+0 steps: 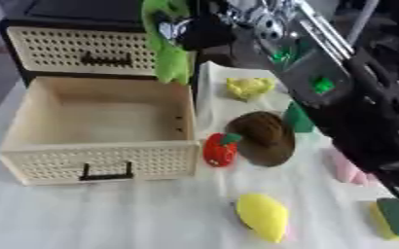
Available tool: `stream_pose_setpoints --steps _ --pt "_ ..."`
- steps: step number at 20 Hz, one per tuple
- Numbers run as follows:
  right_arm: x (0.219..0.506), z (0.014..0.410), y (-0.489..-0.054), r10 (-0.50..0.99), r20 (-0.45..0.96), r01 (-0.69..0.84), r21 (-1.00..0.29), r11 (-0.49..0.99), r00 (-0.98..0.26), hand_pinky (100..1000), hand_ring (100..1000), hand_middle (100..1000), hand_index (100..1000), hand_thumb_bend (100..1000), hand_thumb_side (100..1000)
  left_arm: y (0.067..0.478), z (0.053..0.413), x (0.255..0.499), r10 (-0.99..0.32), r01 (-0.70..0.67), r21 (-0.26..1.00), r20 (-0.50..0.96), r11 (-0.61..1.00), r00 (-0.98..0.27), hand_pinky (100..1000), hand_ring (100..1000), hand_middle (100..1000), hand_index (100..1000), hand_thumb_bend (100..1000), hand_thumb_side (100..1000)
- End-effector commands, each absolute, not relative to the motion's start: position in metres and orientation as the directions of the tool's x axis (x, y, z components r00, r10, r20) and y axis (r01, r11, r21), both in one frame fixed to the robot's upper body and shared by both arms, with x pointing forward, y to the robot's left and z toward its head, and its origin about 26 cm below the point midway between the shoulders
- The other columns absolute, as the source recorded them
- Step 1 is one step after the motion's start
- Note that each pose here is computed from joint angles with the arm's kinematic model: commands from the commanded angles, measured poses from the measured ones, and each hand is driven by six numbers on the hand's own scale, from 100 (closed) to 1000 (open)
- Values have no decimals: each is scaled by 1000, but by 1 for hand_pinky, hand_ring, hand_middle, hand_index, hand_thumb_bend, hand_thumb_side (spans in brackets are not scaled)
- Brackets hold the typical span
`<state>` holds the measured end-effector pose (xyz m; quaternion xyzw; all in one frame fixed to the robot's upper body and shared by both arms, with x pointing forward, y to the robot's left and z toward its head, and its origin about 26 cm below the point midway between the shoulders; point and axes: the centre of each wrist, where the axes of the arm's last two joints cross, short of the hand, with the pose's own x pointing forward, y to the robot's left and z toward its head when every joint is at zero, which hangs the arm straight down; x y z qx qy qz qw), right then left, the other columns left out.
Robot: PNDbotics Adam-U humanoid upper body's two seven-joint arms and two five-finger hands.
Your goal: Pick up objects from table and place into drawer.
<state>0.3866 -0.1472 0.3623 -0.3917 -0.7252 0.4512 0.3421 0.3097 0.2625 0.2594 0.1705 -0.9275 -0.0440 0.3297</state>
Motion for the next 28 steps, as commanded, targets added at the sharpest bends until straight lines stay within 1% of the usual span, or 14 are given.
stream_pose_setpoints --steps 1,2,3,4,5,7,9,10,12,17,18,21,23,28 --pt "395 367 -147 881 132 303 -907 291 -454 134 426 413 620 362 535 260 268 307 -338 -278 193 571 941 -748 494 512 534 729 100 1000" --pt "398 365 -147 881 127 303 -909 287 -455 170 451 426 635 414 574 260 268 307 -338 -278 193 571 941 -748 493 512 533 729 100 1000" --pt "400 363 -147 881 121 302 -911 282 -457 170 451 426 635 414 574 260 268 307 -338 -279 193 571 941 -748 493 512 533 729 100 1000" --pt "401 362 -147 880 117 297 -914 277 -461 219 483 454 681 500 618 261 268 307 -339 -279 192 571 941 -748 493 511 532 728 100 1000" --pt "401 361 -146 878 111 286 -920 268 -466 253 509 480 722 510 648 261 268 307 -339 -280 192 571 941 -748 492 510 532 728 100 1000" --pt "401 360 -146 875 101 262 -932 249 -473 307 558 522 769 558 684 261 268 307 -338 -279 193 571 941 -748 491 509 530 726 100 1000" --pt "400 361 -146 873 98 235 -943 235 -478 315 568 528 773 573 695 261 268 307 -337 -278 192 571 941 -748 491 509 529 726 100 1000" --pt "400 361 -146 873 98 225 -947 229 -479 347 592 545 785 592 702 261 268 307 -337 -278 191 571 941 -748 491 509 529 726 100 1000" --pt "399 362 -146 874 98 213 -951 223 -476 360 607 554 800 604 705 260 268 307 -336 -277 191 571 942 -749 491 508 528 724 100 1000" --pt "398 365 -148 876 106 211 -950 229 -471 352 600 546 784 579 693 260 269 308 -332 -273 189 570 943 -751 490 508 526 723 100 1000" --pt "397 366 -148 874 111 215 -948 236 -473 341 591 536 771 560 689 260 269 308 -332 -272 189 570 943 -752 490 508 526 723 100 1000" --pt "391 371 -150 866 125 233 -936 265 -485 335 586 530 756 545 687 260 269 308 -333 -273 191 569 943 -752 490 508 526 724 100 1000" --pt "382 379 -154 853 130 265 -918 296 -506 328 580 525 751 531 687 260 270 308 -337 -276 193 566 942 -752 491 509 527 724 100 1000" --pt "347 400 -171 811 157 319 -864 389 -563 308 561 512 739 492 690 262 269 307 -343 -283 195 566 939 -750 490 508 526 723 100 1000"
